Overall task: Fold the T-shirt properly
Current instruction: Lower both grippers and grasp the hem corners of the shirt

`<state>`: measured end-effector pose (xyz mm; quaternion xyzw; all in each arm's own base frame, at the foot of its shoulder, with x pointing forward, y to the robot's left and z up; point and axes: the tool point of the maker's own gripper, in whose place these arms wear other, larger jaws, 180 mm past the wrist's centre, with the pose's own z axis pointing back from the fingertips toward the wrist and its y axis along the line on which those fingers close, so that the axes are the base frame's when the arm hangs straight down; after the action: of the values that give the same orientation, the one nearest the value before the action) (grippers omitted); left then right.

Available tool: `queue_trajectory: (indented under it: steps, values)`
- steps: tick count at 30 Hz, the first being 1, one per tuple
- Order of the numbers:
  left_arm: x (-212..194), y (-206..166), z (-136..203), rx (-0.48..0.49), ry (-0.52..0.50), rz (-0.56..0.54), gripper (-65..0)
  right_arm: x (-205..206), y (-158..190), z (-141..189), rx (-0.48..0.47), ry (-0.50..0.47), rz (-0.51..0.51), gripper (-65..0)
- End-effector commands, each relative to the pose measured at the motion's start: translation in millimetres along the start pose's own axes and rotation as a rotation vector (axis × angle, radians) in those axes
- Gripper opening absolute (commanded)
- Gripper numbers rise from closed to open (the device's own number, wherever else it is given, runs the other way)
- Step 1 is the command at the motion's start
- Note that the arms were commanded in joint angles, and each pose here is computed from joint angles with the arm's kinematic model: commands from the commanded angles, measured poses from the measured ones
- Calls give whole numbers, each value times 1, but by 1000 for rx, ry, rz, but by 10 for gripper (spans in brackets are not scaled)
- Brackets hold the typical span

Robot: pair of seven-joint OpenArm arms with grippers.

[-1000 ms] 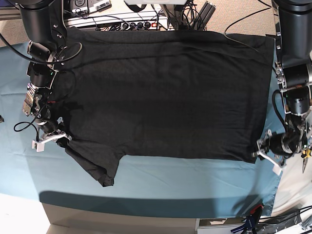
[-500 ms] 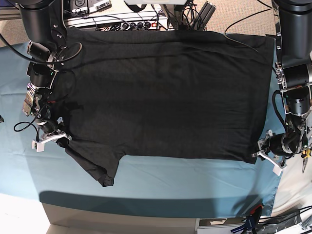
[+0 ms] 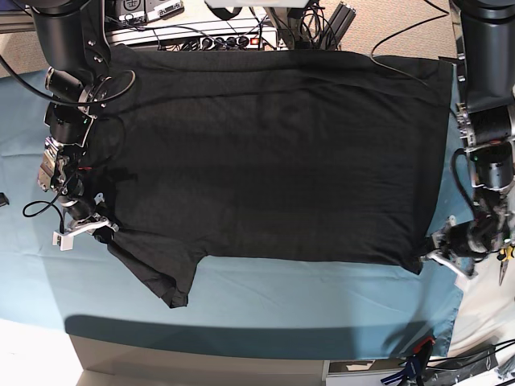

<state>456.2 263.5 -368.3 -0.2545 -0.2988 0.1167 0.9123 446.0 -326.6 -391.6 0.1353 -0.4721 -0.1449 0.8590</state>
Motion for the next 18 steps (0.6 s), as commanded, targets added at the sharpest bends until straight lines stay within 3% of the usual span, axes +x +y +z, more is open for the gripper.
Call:
queue_trajectory:
  steps: [1,12,18]
  values:
    - [31,-8,15,-29,-74,-11,-650,7,-9,3,-29,20,25,-650]
    - [28,-11,20,-67,-49,16,-650,29,-1,7,-11,-18,39,-650]
    - [22,-30,22,-176,-14,26,-650,29,24,8,133,-20,24,-650]
